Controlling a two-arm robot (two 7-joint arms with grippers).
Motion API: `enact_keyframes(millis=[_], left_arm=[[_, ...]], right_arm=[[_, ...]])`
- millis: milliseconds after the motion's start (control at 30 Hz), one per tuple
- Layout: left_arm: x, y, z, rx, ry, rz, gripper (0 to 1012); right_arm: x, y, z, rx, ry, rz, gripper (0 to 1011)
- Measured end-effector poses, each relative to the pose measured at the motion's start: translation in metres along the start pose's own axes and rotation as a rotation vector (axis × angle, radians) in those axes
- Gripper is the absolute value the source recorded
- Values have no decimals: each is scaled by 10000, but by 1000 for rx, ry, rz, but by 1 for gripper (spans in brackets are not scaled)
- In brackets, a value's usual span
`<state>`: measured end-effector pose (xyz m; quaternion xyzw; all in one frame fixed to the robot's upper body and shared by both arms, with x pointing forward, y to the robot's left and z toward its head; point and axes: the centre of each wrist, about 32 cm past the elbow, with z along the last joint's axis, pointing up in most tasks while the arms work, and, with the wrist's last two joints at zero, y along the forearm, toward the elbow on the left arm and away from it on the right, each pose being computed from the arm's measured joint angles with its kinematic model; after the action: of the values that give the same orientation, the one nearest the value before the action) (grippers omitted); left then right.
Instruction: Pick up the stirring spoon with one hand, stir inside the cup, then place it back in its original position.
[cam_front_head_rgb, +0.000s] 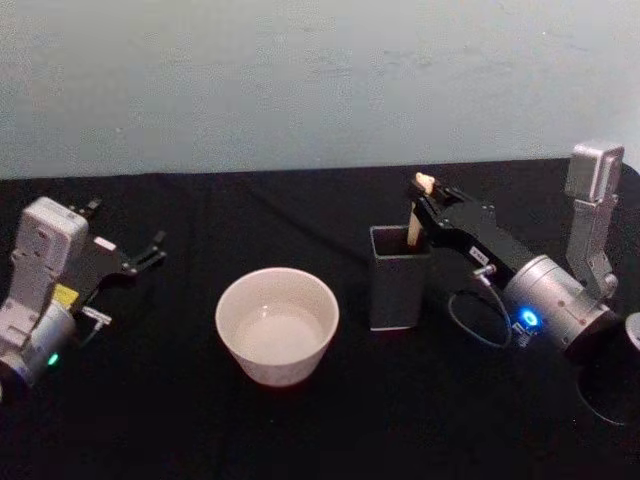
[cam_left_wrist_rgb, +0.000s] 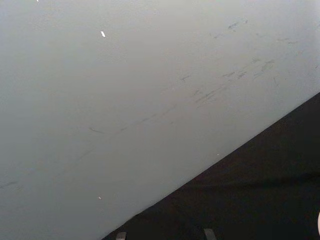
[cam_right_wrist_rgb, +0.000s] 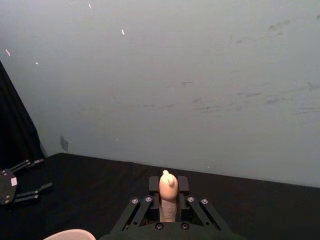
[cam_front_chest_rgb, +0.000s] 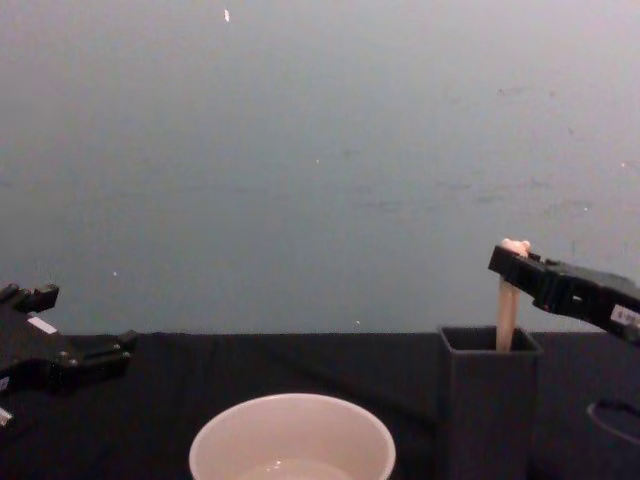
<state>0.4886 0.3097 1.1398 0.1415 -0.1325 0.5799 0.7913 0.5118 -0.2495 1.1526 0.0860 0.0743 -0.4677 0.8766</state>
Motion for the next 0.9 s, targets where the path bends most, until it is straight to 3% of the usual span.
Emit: enact_keyframes(millis=[900], left_arm=[[0,0,0,0,0,0,1001]], right_arm=[[-7,4,-13,-15,-2,3,214]])
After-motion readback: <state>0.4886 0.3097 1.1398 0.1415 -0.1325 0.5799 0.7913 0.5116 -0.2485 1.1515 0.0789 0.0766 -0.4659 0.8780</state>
